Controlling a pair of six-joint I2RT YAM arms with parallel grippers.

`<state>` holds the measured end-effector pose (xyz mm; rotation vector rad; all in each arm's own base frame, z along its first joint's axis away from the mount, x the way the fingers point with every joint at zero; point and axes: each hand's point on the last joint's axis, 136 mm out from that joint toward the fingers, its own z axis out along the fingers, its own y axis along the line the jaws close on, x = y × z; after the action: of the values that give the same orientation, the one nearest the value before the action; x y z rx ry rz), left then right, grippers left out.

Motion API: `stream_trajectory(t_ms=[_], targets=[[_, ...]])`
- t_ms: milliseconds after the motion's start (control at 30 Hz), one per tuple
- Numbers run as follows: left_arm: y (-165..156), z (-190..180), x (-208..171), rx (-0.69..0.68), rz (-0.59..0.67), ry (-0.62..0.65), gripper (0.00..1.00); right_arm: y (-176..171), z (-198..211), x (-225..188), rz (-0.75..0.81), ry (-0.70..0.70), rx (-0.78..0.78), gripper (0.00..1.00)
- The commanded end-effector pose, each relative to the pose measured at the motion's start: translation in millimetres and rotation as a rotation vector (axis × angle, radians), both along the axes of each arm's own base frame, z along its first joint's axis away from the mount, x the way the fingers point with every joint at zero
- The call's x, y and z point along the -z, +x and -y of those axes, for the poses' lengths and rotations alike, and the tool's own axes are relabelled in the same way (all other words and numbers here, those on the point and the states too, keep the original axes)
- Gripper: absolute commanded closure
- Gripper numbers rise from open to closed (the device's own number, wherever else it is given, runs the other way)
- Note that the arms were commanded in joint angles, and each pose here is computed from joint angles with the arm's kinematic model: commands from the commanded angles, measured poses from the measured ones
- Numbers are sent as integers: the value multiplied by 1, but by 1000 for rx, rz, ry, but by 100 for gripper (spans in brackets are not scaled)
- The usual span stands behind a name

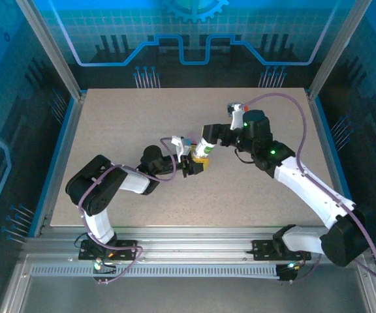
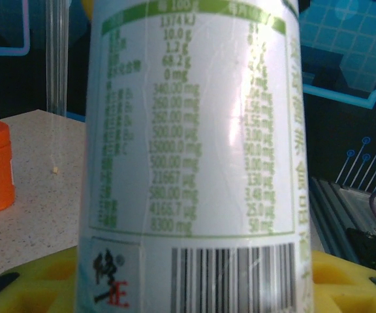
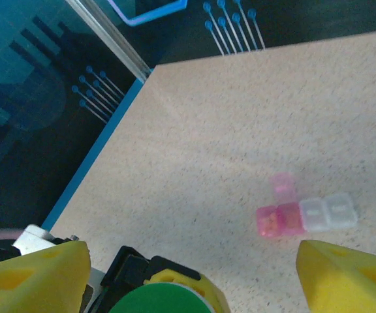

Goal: Sort the pills into containers

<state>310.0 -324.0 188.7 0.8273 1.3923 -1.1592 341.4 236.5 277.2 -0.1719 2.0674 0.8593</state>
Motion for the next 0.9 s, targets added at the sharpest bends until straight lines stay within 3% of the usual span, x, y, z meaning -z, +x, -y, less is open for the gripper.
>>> stream_trajectory(t_ms=[0,500,600,733,800,867], targets=[[6,-2,-21,-37,75,-26,100,-6,-13,3,-33,38,-32,17],[16,-6,-25,-96,104,0,100,-16,-23,22,-82,30,-83,28],[16,-5,-29,-95,108,-6,100,-17,-24,22,-76,20,-90,37],[16,-5,-31,-94,110,-8,100,-18,-24,24,-60,-13,-91,56],[15,-5,-32,-92,114,-8,91,-19,-22,22,-43,-23,-84,63],[15,-6,-34,-94,117,-9,72,-20,-20,20,-25,-32,-77,67]])
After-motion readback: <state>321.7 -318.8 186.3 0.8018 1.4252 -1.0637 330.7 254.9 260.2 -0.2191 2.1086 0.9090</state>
